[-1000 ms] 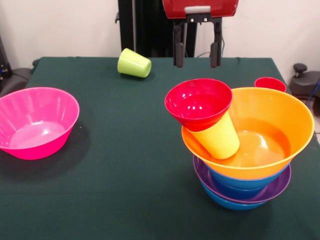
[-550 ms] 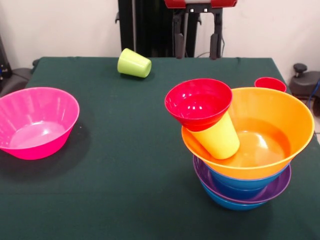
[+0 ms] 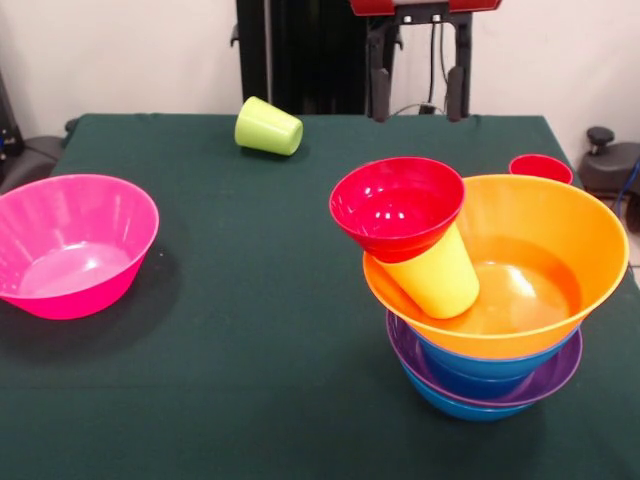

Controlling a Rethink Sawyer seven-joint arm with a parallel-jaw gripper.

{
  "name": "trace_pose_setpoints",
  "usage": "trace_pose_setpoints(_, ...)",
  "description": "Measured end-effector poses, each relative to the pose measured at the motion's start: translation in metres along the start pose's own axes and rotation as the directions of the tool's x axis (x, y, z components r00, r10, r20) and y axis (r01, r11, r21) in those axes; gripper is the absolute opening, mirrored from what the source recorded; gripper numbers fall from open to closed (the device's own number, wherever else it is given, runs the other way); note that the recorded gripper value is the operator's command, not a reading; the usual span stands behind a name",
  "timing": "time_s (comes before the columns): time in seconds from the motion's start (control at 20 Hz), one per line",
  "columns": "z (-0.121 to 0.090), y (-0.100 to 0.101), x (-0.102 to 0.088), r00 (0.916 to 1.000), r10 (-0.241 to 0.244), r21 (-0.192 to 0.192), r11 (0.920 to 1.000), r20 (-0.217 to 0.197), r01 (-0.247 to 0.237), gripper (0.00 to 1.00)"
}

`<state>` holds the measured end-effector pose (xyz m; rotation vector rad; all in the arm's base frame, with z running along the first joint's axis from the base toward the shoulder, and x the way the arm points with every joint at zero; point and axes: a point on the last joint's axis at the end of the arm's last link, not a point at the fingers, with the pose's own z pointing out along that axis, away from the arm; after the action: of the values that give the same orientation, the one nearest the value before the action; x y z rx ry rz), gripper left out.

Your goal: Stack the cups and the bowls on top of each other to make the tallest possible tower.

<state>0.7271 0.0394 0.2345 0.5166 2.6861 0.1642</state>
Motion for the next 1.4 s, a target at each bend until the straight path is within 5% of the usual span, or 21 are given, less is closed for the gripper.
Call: trace_pose_setpoints(1.4, 0.053, 0.04, 0.028, 0.997, -0.009, -0.055, 0.9985, -0.077, 0.005, 1.0)
